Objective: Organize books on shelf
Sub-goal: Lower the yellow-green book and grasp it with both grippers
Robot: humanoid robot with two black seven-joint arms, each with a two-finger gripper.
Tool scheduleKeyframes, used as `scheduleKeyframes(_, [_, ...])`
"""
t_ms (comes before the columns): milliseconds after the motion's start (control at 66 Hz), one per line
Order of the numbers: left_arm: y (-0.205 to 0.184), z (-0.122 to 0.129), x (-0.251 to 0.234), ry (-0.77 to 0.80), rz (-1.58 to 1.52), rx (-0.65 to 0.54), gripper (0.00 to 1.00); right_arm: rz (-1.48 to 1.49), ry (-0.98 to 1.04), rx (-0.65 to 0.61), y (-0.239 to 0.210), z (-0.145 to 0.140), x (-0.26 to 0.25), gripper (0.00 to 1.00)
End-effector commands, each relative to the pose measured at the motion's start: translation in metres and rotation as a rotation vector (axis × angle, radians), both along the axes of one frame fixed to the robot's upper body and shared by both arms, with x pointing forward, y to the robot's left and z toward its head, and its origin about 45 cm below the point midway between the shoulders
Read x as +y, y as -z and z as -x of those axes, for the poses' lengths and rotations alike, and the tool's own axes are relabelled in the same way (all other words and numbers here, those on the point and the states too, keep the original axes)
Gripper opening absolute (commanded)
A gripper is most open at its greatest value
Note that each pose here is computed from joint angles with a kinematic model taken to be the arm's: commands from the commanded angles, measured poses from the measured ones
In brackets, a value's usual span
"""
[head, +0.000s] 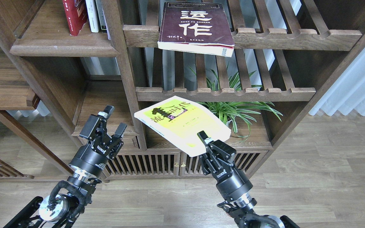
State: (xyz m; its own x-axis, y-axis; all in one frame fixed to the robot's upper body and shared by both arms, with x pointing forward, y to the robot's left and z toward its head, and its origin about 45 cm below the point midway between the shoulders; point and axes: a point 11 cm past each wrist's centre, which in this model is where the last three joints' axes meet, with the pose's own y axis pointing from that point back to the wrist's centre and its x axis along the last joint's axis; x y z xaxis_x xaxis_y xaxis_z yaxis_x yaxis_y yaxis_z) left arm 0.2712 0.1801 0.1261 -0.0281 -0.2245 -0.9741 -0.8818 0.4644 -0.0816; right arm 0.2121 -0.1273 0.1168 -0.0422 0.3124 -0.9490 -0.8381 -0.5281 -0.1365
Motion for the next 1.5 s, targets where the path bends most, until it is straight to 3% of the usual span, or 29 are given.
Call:
scheduleKeyframes(0, [0.013, 0.018, -0.008, 0.031, 0.000, 0.048, 1.00, 0.018, -0.012, -0.008, 0.001, 0.002, 0.002, 0.06])
scheduleKeyframes(682, [0.036, 0.051, -0.035, 0.103, -0.009, 0.140, 0.96, 0.076, -0.108, 0.038, 0.021, 0.044, 0.017, 0.06])
scheduleKeyframes(818, [0.044, 0.058, -0.036, 0.127, -0.032, 0.162, 0.82, 0.081, -0.114, 0.046, 0.023, 0.049, 0.018, 0.06])
scheduleKeyframes(834, [0.046, 0.061, -0.036, 0.140, -0.039, 0.167, 0.74, 0.086, -0.123, 0.044, 0.023, 0.051, 0.020, 0.06])
scheduleKeyframes(894, [0.048, 0.063, -0.035, 0.145, -0.045, 0.172, 0.63, 0.087, -0.129, 0.048, 0.025, 0.053, 0.021, 0.06])
scheduleKeyframes(955, [0.050, 0.064, -0.035, 0.143, -0.049, 0.179, 0.40, 0.088, -0.134, 0.047, 0.025, 0.054, 0.022, 0.06])
scheduleKeyframes(970, [0.052, 0.065, -0.034, 0.140, -0.052, 0.183, 0.27, 0.088, -0.133, 0.049, 0.025, 0.054, 0.022, 0.06])
scheduleKeyframes(1015, [0.056, 0.065, -0.032, 0.132, -0.058, 0.193, 0.04, 0.089, -0.134, 0.048, 0.025, 0.055, 0.022, 0.06])
scheduleKeyframes(1485, [0.062, 0.069, -0.037, 0.164, -0.081, 0.206, 0.03, 0.106, -0.143, 0.058, 0.029, 0.064, 0.023, 0.06])
